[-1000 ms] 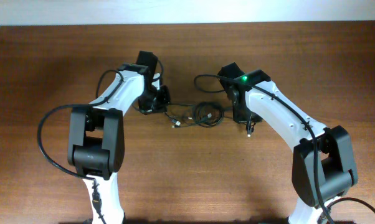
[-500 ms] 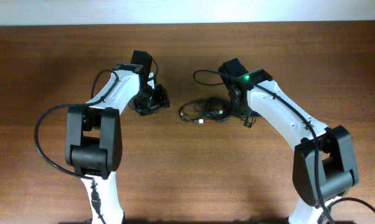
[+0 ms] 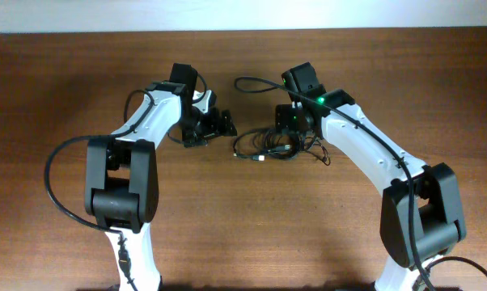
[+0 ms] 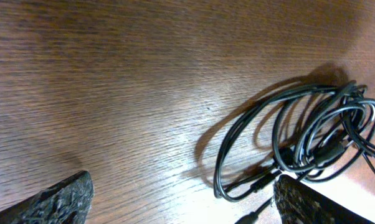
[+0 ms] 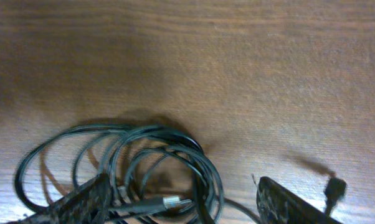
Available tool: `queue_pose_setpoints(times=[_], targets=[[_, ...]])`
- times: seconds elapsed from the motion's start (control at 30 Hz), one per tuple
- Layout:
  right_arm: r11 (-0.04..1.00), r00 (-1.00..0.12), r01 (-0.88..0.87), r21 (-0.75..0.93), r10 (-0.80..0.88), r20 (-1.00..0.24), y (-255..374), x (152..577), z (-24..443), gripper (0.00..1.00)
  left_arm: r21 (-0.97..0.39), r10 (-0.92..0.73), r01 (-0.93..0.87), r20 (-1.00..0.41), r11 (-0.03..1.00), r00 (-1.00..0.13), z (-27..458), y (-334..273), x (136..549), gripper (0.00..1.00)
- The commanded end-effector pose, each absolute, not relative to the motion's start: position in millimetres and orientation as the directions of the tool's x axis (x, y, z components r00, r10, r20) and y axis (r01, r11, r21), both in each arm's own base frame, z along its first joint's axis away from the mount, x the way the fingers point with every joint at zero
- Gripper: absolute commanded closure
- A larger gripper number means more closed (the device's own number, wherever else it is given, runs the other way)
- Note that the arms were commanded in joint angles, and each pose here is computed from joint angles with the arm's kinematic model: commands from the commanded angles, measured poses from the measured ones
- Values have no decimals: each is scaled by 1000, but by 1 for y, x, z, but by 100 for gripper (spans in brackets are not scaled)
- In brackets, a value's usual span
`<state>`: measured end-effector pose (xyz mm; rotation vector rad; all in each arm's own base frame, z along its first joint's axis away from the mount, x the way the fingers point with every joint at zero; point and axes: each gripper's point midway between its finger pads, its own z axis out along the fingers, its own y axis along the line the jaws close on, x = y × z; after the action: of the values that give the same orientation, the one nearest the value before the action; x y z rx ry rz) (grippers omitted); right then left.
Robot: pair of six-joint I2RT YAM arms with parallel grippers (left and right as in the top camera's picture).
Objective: Untangle cables
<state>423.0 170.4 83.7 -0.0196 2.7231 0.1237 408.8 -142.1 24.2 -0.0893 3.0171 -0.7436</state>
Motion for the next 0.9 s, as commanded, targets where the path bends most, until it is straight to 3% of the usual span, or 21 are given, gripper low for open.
queue_pose_setpoints(times=[0.0,0.1,0.17,0.2,0.23,0.4,0.47,0.5,0.6,0.7,0.87], targets=[[997,-900,-31,67,1,-437,167,430,93,26,-491,-32,-21,-14,871,-999,20,-145,406,6],[996,-923,-40,85,-4,-385,172,423,78,27,-499,-31,-19,-16,867,-999,21,-146,407,5],[995,-954,-45,88,-17,-300,172,409,60,47,-502,-31,-19,-15,865,-999,21,-147,407,4],[995,-969,-45,86,-23,-248,171,399,50,65,-502,-30,-18,-15,865,-999,21,-147,407,4],[994,-981,-47,97,-28,-190,173,388,41,76,-502,-31,-19,-15,865,-999,21,-147,407,4],[977,-997,-40,211,-52,51,194,340,17,78,-502,-27,-13,-19,865,-999,21,-148,407,3],[941,-991,-41,335,-82,110,220,325,23,78,-503,-19,-3,-26,864,-999,21,-152,408,2],[877,-980,-60,477,-142,138,244,314,38,78,-503,-18,-2,-26,864,-999,21,-152,407,2],[812,-975,-67,580,-177,135,259,314,64,76,-503,-19,-3,-26,864,-999,21,-152,407,2],[800,-984,-112,590,-171,45,252,336,95,74,-503,-18,-3,-26,864,-999,21,-152,407,1],[898,-998,-59,436,-58,-16,199,372,87,66,-543,15,33,-36,839,-999,26,-160,406,0]])
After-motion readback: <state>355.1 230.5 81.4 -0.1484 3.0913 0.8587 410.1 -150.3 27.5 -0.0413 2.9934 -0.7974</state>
